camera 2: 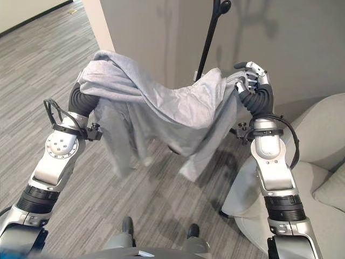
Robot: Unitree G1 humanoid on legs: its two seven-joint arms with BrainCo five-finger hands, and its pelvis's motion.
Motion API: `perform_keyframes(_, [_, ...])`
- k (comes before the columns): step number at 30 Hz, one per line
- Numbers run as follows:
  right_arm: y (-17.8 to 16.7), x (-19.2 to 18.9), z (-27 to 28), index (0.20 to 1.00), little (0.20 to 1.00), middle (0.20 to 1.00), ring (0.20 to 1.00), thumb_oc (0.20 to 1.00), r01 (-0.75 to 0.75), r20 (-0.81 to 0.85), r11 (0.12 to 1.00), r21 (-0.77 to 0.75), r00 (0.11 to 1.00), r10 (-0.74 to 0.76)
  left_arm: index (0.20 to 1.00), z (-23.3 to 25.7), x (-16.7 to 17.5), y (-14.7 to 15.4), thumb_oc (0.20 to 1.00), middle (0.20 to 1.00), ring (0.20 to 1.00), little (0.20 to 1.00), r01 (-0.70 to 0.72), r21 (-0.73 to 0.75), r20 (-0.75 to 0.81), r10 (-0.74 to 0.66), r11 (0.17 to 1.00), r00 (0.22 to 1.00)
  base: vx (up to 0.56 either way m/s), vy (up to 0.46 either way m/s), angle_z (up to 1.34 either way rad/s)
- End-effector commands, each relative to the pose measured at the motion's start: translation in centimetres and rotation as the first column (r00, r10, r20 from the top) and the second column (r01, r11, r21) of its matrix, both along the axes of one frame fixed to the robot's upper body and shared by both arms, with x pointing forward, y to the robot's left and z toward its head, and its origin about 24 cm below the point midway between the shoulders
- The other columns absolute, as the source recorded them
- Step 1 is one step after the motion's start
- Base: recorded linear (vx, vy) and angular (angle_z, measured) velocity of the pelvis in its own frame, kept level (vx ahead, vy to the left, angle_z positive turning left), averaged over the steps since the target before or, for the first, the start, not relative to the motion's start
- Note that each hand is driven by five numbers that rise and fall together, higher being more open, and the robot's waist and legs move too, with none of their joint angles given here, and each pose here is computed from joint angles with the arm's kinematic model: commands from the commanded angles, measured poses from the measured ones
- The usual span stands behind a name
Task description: Hang the clothes on the sofa on the clothes rack.
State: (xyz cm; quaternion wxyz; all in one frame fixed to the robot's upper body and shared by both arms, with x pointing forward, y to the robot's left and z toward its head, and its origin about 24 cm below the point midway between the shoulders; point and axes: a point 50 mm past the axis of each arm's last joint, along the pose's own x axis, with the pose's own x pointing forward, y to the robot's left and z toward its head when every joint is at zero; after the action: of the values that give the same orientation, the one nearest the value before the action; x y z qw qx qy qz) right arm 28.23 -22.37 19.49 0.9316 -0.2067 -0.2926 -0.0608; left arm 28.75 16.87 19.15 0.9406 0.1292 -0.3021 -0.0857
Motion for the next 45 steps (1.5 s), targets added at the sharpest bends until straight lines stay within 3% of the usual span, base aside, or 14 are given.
perform_keyframes(1, [0.9,0.0,2.0,0.200,0.200,0.200,0.200,0.200,-0.070,0.111,0.997,0.026,0.992,0.067,0.200,3.3,-1.0,0.9,0.200,0.200,0.200,0.200,0.000,0.012,0.163,-0.002,1.000,0.987,0.11,0.013,-0.06])
perform_keyframes(21, [1.4,0.2,1.5,0.200,0.200,0.200,0.200,0.200,-0.074,0.091,0.996,0.045,0.993,0.070,0.200,2.5,-1.1,1.6,0.200,0.200,0.200,0.200,-0.032,0.038,0.127,0.027,0.999,0.992,0.07,0.028,-0.05])
perform_keyframes(33, [-1.5,1.6,10.1,0.200,0.200,0.200,0.200,0.200,0.125,0.310,0.989,-0.085,0.946,-0.093,0.200,12.9,0.8,-2.0,0.200,0.200,0.200,0.200,-0.071,0.239,0.456,-0.047,0.968,0.889,0.00,-0.001,-0.05])
perform_keyframes(45, [-2.4,2.3,14.4,0.200,0.200,0.200,0.200,0.200,0.209,0.378,0.970,-0.122,0.914,-0.149,0.200,16.7,1.6,-4.0,0.200,0.200,0.200,0.200,-0.097,0.281,0.528,-0.069,0.955,0.847,0.00,0.005,-0.08])
